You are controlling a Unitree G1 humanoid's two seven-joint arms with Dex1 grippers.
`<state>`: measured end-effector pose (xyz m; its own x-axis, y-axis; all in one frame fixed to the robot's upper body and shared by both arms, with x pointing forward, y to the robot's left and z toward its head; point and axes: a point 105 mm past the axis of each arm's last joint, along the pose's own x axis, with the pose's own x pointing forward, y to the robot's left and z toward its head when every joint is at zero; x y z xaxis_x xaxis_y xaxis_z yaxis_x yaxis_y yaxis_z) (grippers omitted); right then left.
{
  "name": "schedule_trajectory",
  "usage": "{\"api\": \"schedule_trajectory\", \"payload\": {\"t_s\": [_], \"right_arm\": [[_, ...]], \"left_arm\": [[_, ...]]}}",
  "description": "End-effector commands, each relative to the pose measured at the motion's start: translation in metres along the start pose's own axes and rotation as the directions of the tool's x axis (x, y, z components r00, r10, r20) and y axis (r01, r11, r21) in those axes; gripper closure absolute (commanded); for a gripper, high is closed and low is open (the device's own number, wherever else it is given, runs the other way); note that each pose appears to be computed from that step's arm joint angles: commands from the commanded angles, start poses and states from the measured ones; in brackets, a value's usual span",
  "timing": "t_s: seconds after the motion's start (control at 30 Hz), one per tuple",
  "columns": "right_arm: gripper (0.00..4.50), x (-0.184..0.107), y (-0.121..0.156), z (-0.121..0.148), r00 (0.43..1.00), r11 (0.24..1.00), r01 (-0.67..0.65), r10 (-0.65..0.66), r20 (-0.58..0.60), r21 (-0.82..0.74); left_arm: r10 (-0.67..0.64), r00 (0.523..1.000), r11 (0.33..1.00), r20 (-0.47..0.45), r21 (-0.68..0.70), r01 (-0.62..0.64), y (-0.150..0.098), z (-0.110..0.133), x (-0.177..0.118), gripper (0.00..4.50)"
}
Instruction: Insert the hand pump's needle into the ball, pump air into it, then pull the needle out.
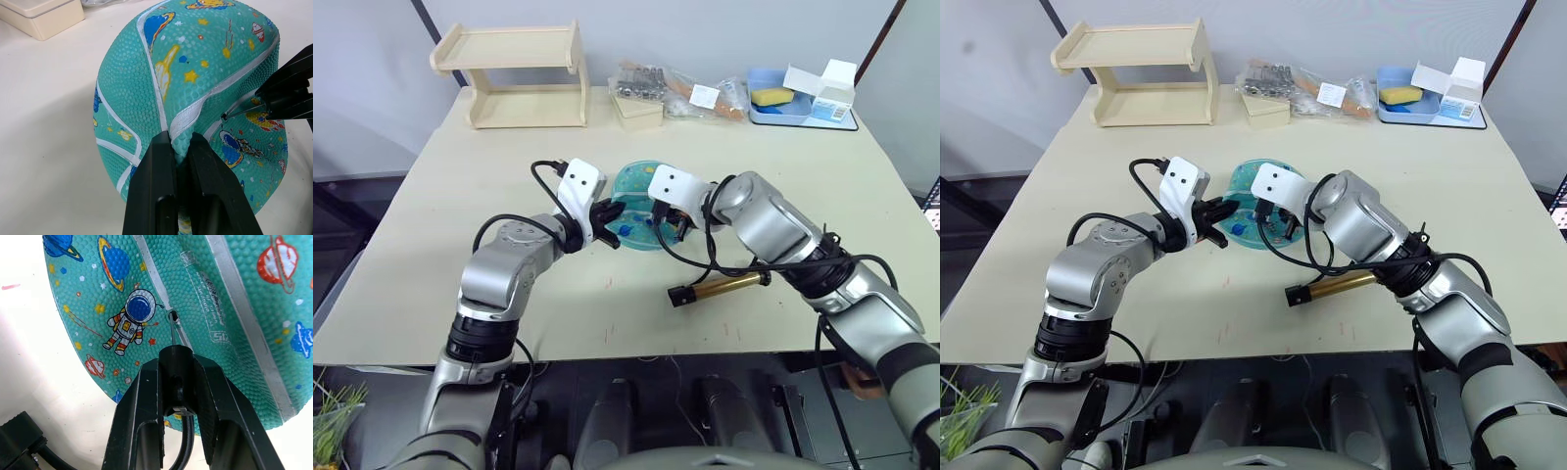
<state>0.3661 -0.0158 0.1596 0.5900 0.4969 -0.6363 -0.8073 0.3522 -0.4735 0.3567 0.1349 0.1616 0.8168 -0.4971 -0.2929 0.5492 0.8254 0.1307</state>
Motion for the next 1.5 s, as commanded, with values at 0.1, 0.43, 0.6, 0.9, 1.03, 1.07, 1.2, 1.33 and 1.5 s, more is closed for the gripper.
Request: {"api": "schedule_trajectory", "payload": {"t_s": [0.1,0.43,0.6,0.9,1.03,1.07,1.2,1.33,1.5], "right_arm": [[4.17,0.003,0.0,-0.015,0.999,0.999,-0.007,0.008,-0.039,0.037],[4.17,0.005,-0.003,-0.02,0.998,0.998,0.009,-0.006,-0.056,0.059],[4.17,0.005,-0.006,-0.024,0.998,0.997,0.02,-0.015,-0.066,0.071],[4.17,0.005,-0.007,-0.025,0.997,0.997,0.022,-0.016,-0.073,0.073],[4.17,0.007,-0.004,-0.027,0.997,0.998,0.009,-0.004,-0.083,0.059],[4.17,0.007,-0.004,-0.027,0.996,0.998,0.008,-0.003,-0.086,0.056],[4.17,0.009,-0.001,-0.028,0.996,0.999,-0.005,0.009,-0.093,0.044],[4.17,0.011,-0.001,-0.027,0.995,0.999,-0.009,0.012,-0.094,0.039],[4.17,0.013,-0.001,-0.025,0.996,0.999,-0.012,0.015,-0.091,0.032]], "left_arm": [[0.018,0.999,1.0,-0.039,-0.009,-0.019,0.004,-0.01,-0.001,4.5],[0.02,0.999,1.0,-0.042,-0.009,-0.021,0.004,-0.011,-0.002,4.5],[0.021,0.999,1.0,-0.042,-0.009,-0.021,0.004,-0.011,-0.002,4.5],[0.021,0.999,1.0,-0.043,-0.008,-0.022,0.004,-0.011,-0.001,4.5],[0.022,0.999,1.0,-0.041,-0.007,-0.022,0.004,-0.01,0.0,4.5],[0.022,0.999,1.0,-0.041,-0.007,-0.022,0.004,-0.01,0.0,4.5],[0.021,0.999,1.0,-0.041,-0.007,-0.022,0.004,-0.01,-0.001,4.5],[0.021,0.999,1.0,-0.041,-0.008,-0.022,0.003,-0.01,-0.001,4.5],[0.023,0.999,1.0,-0.043,-0.009,-0.023,0.003,-0.012,-0.002,4.5]]}}
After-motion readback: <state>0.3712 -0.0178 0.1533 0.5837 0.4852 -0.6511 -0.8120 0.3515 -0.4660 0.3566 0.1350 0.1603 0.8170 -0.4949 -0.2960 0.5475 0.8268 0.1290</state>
